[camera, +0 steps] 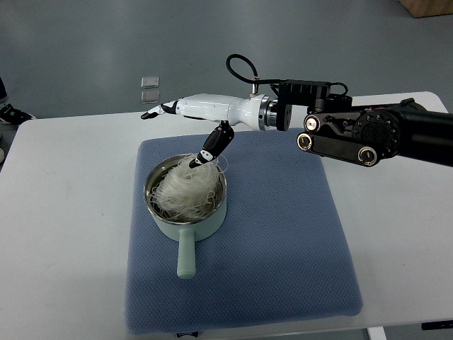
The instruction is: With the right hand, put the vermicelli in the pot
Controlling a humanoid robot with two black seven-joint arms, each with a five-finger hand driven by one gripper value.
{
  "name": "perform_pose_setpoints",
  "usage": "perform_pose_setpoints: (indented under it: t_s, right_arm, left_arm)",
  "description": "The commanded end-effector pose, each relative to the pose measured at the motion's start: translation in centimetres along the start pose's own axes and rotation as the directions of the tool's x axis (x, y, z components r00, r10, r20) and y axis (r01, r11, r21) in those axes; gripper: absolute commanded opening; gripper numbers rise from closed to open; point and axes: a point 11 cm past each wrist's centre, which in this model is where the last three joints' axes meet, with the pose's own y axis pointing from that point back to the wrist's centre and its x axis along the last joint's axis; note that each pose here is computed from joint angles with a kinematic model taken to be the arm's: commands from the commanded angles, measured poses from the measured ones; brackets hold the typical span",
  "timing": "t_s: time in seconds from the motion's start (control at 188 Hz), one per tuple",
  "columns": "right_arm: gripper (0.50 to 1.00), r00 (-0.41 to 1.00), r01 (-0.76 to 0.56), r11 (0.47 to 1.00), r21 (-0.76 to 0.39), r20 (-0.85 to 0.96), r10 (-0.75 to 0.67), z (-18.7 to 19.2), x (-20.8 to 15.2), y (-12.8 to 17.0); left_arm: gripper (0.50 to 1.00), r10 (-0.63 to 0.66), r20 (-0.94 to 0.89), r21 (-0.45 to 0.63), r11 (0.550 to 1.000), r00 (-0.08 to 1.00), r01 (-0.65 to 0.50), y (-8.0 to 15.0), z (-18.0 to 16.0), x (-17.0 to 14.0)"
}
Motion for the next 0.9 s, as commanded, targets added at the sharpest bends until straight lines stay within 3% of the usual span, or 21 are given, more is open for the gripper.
perform_pose_setpoints:
  t_s: [0.0, 0.277, 0.537, 0.702, 0.894]
  right_arm:
    - [0.913, 0.998, -0.024, 1.000, -0.005, 0.058, 0.025, 0.7, -0.4, 0.6]
    - [0.924, 0.872, -0.237, 0.961, -0.146, 0.403, 0.276, 5.2, -0.7, 3.6]
    - [0.924, 0.719, -0.343, 0.887, -0.308, 0.521, 0.459, 9.5, -2.9, 6.4]
    - [0.924, 0.430, -0.359, 0.774, -0.521, 0.644, 0.633, 13.4, -4.0, 9.2]
    - [0.926, 0.140, -0.282, 0.768, -0.575, 0.768, 0.625, 14.5, -6.0, 10.1]
  left_arm:
    - [1.000, 0.000, 0.000, 0.000, 1.000, 1.000, 0.000, 0.0, 0.0, 0.0]
    - [1.000, 0.000, 0.000, 0.000, 1.000, 1.000, 0.000, 0.0, 0.0, 0.0]
    - [1.000, 0.000, 0.000, 0.000, 1.000, 1.000, 0.000, 0.0, 0.0, 0.0]
    - [1.000, 0.000, 0.000, 0.000, 1.000, 1.000, 0.000, 0.0, 0.0, 0.0]
    - [1.000, 0.000, 0.000, 0.000, 1.000, 1.000, 0.000, 0.0, 0.0, 0.0]
